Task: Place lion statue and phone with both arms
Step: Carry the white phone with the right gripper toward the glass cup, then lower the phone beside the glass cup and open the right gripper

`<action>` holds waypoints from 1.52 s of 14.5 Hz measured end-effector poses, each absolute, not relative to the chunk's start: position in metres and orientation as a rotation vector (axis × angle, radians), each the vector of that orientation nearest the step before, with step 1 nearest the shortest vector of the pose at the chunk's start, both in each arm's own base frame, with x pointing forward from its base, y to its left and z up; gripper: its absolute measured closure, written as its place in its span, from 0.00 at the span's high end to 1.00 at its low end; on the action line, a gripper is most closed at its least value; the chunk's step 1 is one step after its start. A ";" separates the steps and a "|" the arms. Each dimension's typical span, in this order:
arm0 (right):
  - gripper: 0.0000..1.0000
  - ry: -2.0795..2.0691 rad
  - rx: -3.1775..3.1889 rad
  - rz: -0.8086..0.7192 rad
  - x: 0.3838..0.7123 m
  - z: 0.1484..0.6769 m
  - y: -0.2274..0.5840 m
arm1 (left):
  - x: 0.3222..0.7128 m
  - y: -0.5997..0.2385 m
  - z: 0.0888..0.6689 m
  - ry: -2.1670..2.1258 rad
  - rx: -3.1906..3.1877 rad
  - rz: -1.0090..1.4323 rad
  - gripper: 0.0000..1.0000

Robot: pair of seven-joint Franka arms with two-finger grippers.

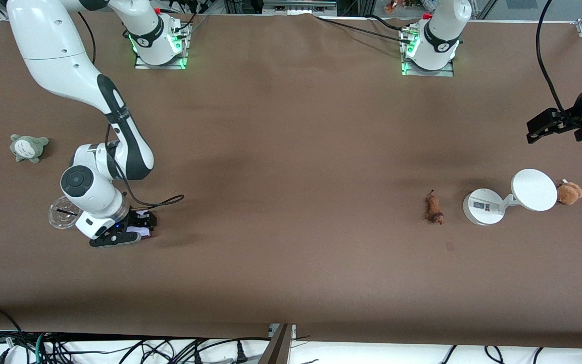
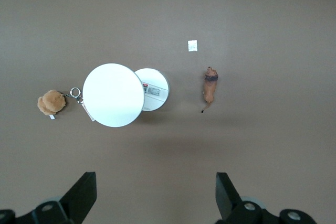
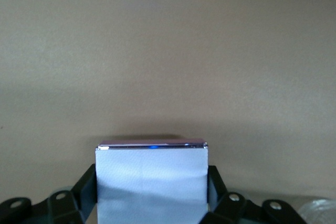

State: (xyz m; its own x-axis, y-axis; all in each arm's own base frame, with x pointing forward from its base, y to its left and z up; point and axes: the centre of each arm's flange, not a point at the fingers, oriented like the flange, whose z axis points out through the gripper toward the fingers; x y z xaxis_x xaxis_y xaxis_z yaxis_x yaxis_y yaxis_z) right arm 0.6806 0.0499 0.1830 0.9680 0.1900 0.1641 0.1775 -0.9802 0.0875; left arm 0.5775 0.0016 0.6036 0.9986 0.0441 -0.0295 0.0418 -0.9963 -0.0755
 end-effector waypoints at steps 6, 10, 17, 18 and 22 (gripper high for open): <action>0.84 0.265 3.042 0.311 0.683 0.174 0.039 | 0.582 -0.003 0.596 -0.056 -3.075 0.065 1.00; 0.89 0.264 3.041 0.320 0.684 0.175 0.039 | 0.586 -0.008 0.598 -0.041 -3.077 0.016 1.00; 1.00 0.254 3.044 0.249 0.691 0.208 0.038 | 0.587 -0.008 0.597 -0.041 -3.078 0.005 1.00; 1.00 0.248 3.045 0.220 0.691 0.226 0.038 | 0.587 -0.008 0.597 -0.041 -3.078 0.005 1.00; 1.00 0.244 3.054 0.105 0.679 0.315 0.045 | 0.587 -0.008 0.597 -0.040 -3.078 0.005 1.00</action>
State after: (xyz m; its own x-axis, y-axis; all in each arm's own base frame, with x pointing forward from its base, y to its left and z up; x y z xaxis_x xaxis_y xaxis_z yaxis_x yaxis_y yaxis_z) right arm 0.6794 0.0448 0.3147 0.9850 0.1613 0.0618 0.1561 -0.9844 0.0813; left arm 0.5874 -0.0085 0.5969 0.9997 0.0262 -0.0023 0.0260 -0.9977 -0.0632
